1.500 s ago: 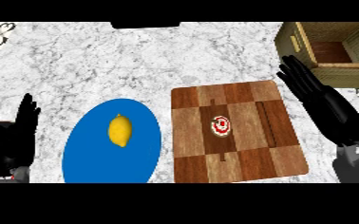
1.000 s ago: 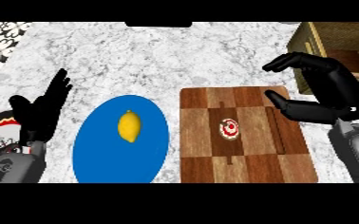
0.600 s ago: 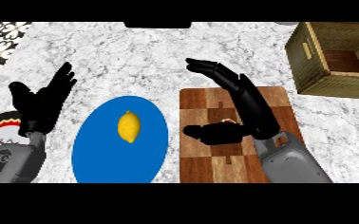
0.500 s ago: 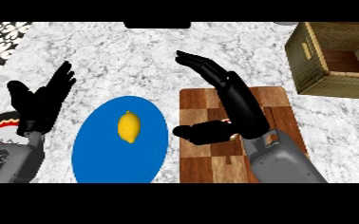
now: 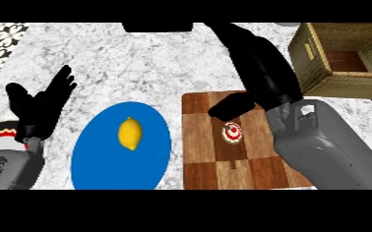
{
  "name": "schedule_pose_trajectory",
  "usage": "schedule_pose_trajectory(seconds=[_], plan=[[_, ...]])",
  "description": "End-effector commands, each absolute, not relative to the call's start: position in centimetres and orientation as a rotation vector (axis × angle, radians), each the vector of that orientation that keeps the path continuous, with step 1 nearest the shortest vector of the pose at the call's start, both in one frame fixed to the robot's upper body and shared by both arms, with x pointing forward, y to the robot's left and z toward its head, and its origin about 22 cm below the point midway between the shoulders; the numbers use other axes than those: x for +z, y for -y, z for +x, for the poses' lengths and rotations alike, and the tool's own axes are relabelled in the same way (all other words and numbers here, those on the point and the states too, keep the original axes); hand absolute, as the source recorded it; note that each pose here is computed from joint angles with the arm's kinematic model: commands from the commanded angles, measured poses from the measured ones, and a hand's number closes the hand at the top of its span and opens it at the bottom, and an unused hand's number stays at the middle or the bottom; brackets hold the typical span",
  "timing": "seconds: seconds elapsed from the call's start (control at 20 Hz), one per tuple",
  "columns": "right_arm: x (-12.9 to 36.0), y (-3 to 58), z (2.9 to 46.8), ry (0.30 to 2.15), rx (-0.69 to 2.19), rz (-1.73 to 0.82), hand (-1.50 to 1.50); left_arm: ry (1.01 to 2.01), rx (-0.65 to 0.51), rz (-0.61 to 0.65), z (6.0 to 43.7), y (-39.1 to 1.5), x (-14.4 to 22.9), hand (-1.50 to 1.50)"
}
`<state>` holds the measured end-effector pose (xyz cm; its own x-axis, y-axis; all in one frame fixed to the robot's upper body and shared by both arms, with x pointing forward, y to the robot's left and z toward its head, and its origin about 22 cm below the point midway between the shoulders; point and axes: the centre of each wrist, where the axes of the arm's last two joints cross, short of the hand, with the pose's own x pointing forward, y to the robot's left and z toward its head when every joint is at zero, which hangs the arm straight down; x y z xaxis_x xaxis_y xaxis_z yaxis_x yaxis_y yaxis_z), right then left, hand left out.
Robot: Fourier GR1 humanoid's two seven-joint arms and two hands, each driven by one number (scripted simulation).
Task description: Pick the cupcake from the cutting board and place it in the basket
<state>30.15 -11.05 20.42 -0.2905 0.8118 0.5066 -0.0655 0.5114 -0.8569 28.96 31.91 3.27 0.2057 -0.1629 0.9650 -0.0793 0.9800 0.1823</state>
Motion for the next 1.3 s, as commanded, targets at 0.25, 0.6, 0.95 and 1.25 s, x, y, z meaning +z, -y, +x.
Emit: schedule_pose_trajectory(seconds=[0.25,0.6,0.95,1.25], plan=[[30.0,12.9,30.3,1.276,1.178,-0.749,-1.5,1.383,-0.064,0.216,29.1,-32.6,4.4,0.0],[30.8,17.6,28.4,1.213,1.216,-0.584,-1.5,1.372,-0.048,0.212,29.0,-31.3,3.4,0.0],[27.9,22.8,24.0,1.327,1.072,-0.489,-1.5,1.372,-0.065,0.2,28.9,-31.4,4.0,0.0],[23.7,23.0,21.5,1.364,1.015,-0.455,-1.5,1.357,-0.062,0.2,28.8,-31.6,4.3,0.0]])
